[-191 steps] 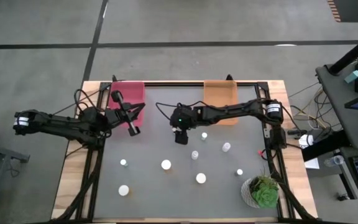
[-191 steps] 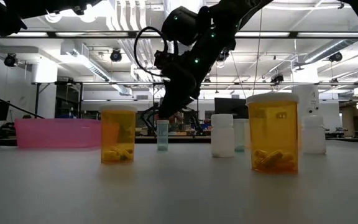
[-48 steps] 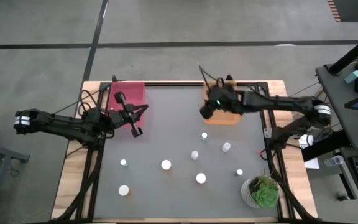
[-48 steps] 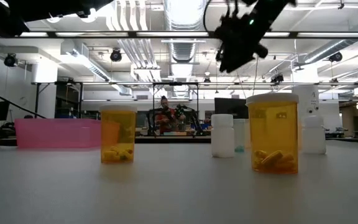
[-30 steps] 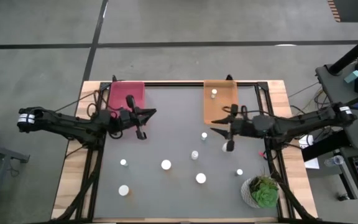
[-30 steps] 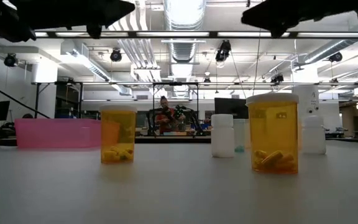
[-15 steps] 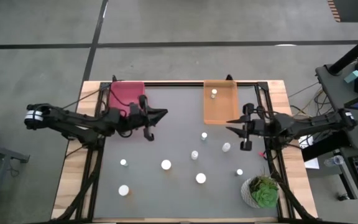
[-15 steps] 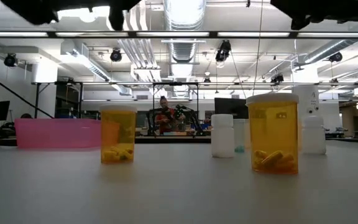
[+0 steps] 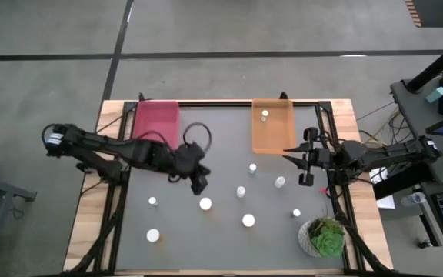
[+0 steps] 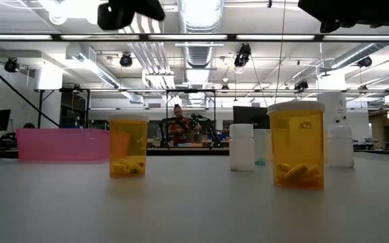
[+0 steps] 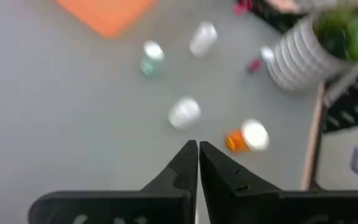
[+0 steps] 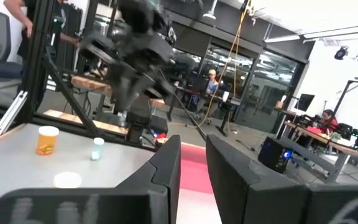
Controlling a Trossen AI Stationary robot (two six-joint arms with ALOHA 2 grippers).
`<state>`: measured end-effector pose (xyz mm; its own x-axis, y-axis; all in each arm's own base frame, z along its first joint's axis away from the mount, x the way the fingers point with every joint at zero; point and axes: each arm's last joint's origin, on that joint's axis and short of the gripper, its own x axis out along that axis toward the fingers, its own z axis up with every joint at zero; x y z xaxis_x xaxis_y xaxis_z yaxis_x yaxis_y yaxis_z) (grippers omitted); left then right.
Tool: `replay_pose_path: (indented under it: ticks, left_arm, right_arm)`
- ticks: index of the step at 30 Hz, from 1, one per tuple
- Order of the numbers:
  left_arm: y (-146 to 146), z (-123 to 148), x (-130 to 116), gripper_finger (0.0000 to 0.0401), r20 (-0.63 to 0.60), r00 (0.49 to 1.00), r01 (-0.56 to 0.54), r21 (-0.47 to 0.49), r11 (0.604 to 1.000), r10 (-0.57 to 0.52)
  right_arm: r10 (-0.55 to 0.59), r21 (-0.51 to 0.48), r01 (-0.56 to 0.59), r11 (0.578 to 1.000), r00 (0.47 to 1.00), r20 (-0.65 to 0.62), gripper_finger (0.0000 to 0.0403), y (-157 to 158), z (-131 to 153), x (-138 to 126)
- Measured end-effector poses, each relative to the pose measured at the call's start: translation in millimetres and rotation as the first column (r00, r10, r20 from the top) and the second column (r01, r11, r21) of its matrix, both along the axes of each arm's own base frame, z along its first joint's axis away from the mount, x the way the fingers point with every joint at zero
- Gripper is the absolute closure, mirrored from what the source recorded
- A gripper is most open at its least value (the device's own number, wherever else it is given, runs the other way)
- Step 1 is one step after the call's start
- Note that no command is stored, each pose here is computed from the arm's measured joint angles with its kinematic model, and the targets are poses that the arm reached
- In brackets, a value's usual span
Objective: Pick and place medicine bottles into bin by pill shape (circle, oval)
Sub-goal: Put the middle orange capsule bottle into the pink bin
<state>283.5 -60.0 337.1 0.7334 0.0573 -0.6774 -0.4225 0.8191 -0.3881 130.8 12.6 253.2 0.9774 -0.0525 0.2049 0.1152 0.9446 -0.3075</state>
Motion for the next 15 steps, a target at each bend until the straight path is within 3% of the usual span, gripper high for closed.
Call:
replay_pose_path:
  ticks: [8,11,15]
  left_arm:
    - [-69.0,-13.0,17.5,0.04,-0.177,0.977,0.107,-0.076,0.991,-0.119]
    - [-86.6,-28.2,22.3,0.04,-0.264,0.944,0.197,-0.024,0.98,-0.196]
    - [-101.6,-46.7,24.2,0.04,-0.364,0.867,0.394,0.081,0.916,-0.341]
  right_arm:
    - [0.001,0.005,-0.001,1.0,1.0,0.002,0.0337,0.0,0.2,-0.1]
    - [0.001,0.006,-0.001,1.0,1.0,0.006,0.0336,0.0,1.1,-0.2]
    - [0.001,0.004,-0.001,1.0,1.0,0.005,0.0335,0.0,1.1,-0.2]
